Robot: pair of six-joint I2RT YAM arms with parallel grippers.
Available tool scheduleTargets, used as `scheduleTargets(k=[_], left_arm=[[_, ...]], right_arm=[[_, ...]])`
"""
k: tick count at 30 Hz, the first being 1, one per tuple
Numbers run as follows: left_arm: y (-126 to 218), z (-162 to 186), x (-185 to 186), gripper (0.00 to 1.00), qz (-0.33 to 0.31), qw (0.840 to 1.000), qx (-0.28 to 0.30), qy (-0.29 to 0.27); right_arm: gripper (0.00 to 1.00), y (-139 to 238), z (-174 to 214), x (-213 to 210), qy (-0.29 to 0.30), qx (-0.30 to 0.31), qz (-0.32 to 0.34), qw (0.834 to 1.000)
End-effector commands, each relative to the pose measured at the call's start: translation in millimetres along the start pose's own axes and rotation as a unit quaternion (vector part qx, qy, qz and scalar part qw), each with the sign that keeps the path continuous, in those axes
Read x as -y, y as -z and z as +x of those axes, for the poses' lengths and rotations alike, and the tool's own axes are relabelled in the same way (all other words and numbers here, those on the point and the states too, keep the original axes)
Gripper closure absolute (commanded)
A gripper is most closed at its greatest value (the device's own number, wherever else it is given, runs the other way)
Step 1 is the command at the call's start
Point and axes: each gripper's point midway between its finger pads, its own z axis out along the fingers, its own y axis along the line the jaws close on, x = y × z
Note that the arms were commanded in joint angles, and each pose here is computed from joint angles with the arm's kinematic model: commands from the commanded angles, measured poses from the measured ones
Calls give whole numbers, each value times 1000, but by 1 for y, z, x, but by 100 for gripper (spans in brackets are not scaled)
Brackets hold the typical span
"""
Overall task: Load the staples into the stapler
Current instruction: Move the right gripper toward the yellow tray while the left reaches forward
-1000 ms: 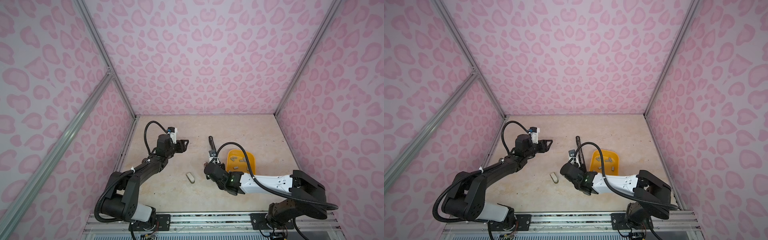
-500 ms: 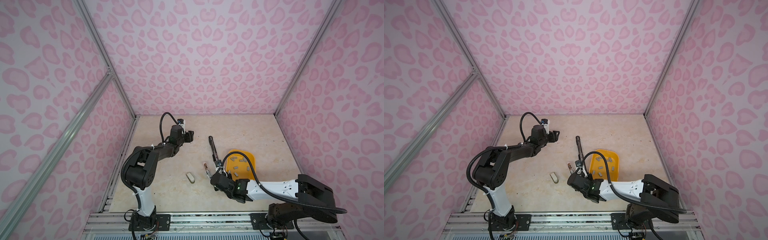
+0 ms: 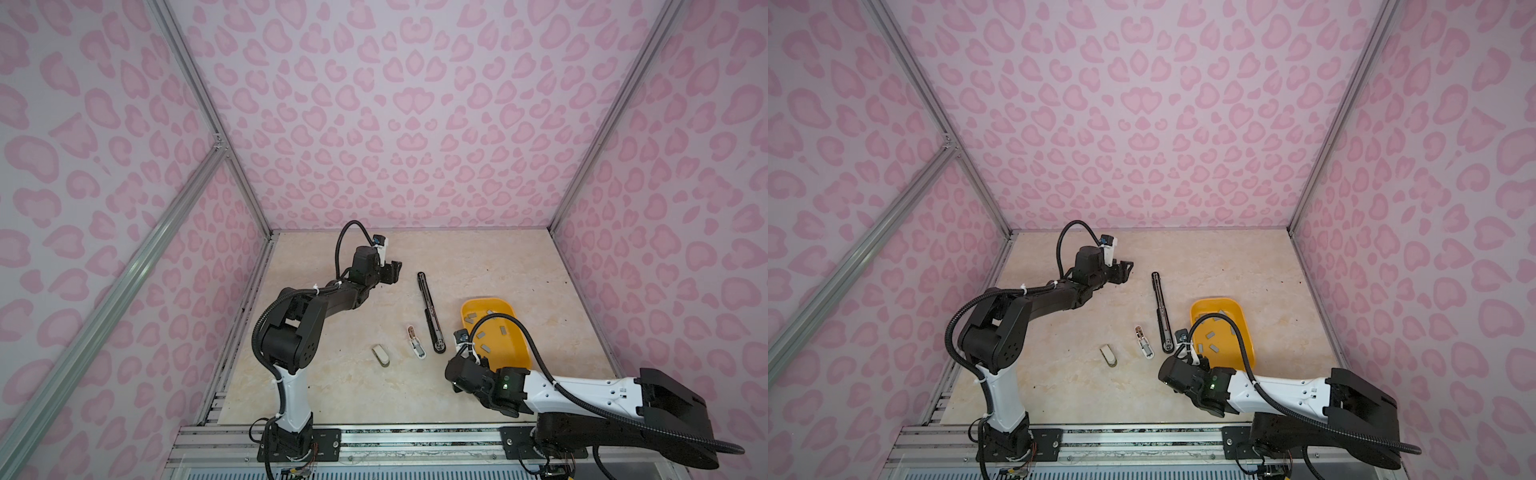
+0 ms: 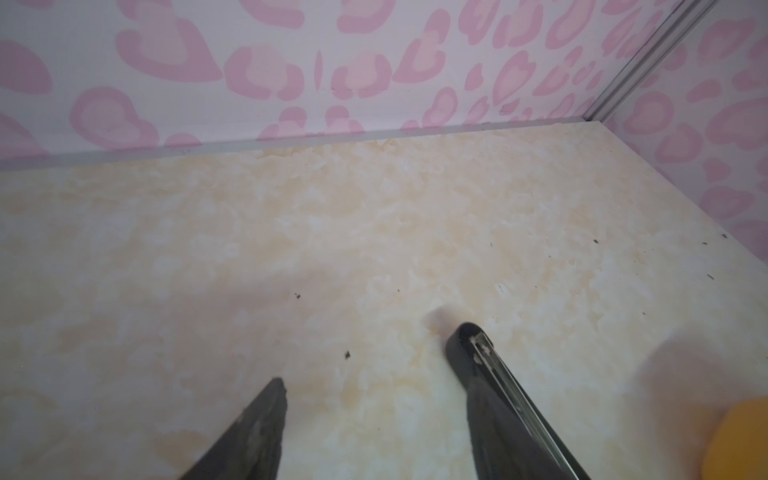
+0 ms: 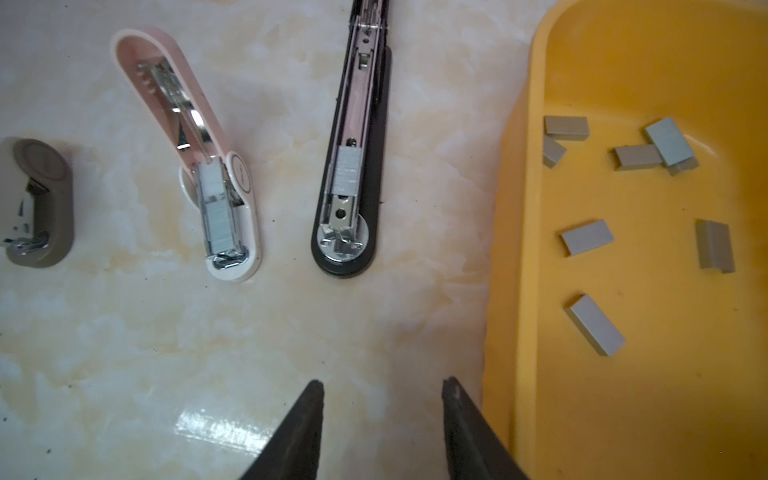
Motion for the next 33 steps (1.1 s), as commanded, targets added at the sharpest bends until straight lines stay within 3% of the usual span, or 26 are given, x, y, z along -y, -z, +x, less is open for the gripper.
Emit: scheduleTargets(k=[1,4,5,6,7,10,15,20,28,33], left_arm=[[-23,-19,-15,31,-47,999,-7,-20],[-40,-33,-14,37,-101,994,-3,-46],[-44,-35,-8,34,-104,992,-1,-66],[-48,-35,-2,12,-103,991,-2,-84],[-52,-36,1,1,-105,990,-5,-95],[-66,-31,1,3,-141,981,-38,-130],[-77,-31,8,3,-168,969,-46,-174],[-73,-35,2,3,-138,980,-37,-142],[-67,-47,-21,3,-209,969,-6,-131],[-72,-48,-18,3,-211,967,-12,-144]], right_arm=[[52,0,-1,9,-2,8,20,1000],[52,0,-7,9,-2,16,23,1000],[52,0,-9,9,-3,18,22,1000],[52,0,-11,9,-3,21,22,1000],[52,0,-12,9,-5,22,22,999],[52,-2,-14,11,-12,25,16,999],[51,-4,-16,18,-28,30,5,999],[50,0,-24,22,-36,47,-7,998],[50,4,-33,23,-35,69,-10,997],[50,2,-34,21,-37,68,-13,997]])
